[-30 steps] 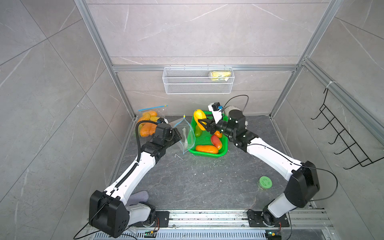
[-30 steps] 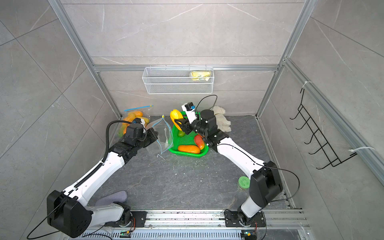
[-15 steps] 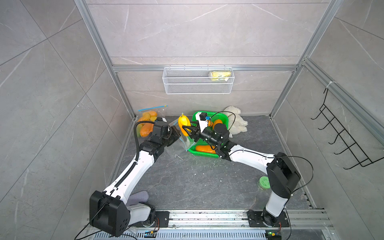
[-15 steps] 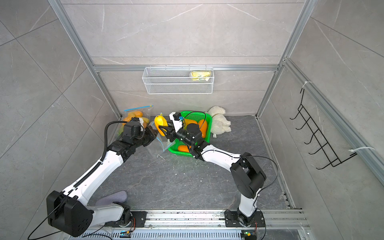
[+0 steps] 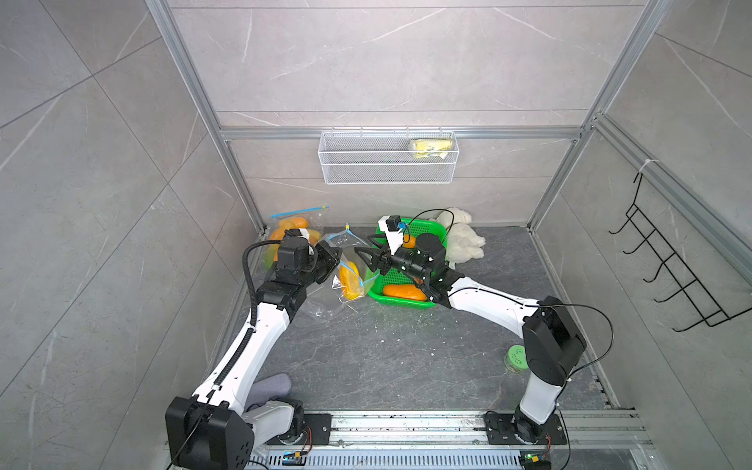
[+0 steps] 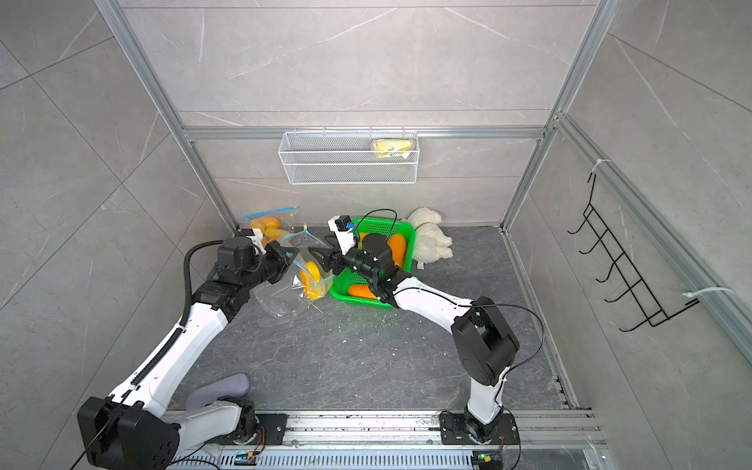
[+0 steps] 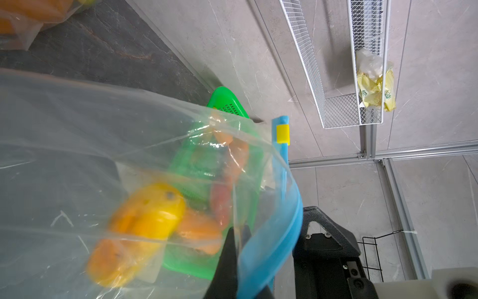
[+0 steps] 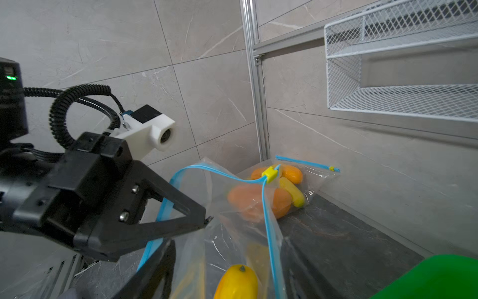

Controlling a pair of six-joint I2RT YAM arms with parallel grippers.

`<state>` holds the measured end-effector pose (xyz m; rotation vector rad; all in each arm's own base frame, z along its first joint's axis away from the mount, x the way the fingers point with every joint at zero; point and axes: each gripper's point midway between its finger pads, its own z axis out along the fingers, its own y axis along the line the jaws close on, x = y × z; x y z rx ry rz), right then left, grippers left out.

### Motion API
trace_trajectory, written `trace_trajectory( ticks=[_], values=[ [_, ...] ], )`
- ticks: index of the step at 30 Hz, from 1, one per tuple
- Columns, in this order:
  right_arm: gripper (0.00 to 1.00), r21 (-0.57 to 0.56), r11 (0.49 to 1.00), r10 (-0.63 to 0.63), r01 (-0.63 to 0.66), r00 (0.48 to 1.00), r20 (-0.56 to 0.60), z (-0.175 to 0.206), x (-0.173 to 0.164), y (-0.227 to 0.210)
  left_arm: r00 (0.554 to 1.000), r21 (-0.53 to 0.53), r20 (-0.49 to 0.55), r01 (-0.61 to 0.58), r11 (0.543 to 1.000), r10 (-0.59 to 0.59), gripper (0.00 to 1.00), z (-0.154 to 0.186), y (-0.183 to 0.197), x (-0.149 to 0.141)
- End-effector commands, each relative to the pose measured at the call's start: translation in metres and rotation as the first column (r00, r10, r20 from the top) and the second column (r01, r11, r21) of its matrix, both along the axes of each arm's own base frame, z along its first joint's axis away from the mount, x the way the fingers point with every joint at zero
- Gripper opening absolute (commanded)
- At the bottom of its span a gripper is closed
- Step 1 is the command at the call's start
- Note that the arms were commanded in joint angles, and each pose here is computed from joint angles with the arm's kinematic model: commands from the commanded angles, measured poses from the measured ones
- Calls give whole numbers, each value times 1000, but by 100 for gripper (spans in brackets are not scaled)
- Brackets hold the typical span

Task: Place the mango in a zip-top bag and seal the zipper
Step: Place the mango in the zipper food storage bag.

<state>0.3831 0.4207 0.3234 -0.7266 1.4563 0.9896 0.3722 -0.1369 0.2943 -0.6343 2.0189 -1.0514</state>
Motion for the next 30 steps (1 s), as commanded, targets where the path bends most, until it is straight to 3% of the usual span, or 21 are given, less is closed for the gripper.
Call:
trace_trajectory(
  ticks=[1, 4, 7, 10, 12, 16, 19, 26, 30],
  values=[
    [67, -29, 999, 38, -39, 999, -18, 7, -9, -1, 998, -44, 61, 25, 999, -22, 0, 20, -1, -3],
    [69, -38, 999, -4, 2, 999, -43, 23, -15, -20, 997, -40, 68, 22, 999, -20, 0, 21, 5, -3],
    [75, -157, 975, -177, 155, 975, -137, 14, -10, -56, 997, -5, 80, 20, 1000, -19, 0, 25, 13, -6],
    [79, -344, 848, -492, 403, 840, -228, -30, 13, -117, 996, 47, 84, 14, 999, -18, 0, 24, 21, -12],
    [80, -443, 758, -620, 478, 739, -264, -61, 26, -148, 996, 71, 89, 8, 997, -14, 0, 21, 24, -15],
    [80, -677, 556, -788, 482, 565, -244, -113, 57, -183, 996, 86, 88, 9, 996, -17, 0, 17, 25, -17],
    [82, -774, 434, -846, 461, 504, -174, -140, 84, -193, 997, 90, 80, 12, 996, -19, 0, 12, 25, -19],
    [82, -853, 285, -915, 437, 389, -106, -180, 139, -212, 998, 112, 64, 12, 994, -19, 0, 4, 27, -23],
    [82, -883, 256, -921, 393, 376, -100, -207, 162, -212, 998, 122, 58, 9, 992, -17, 0, 2, 28, -22]
  ],
)
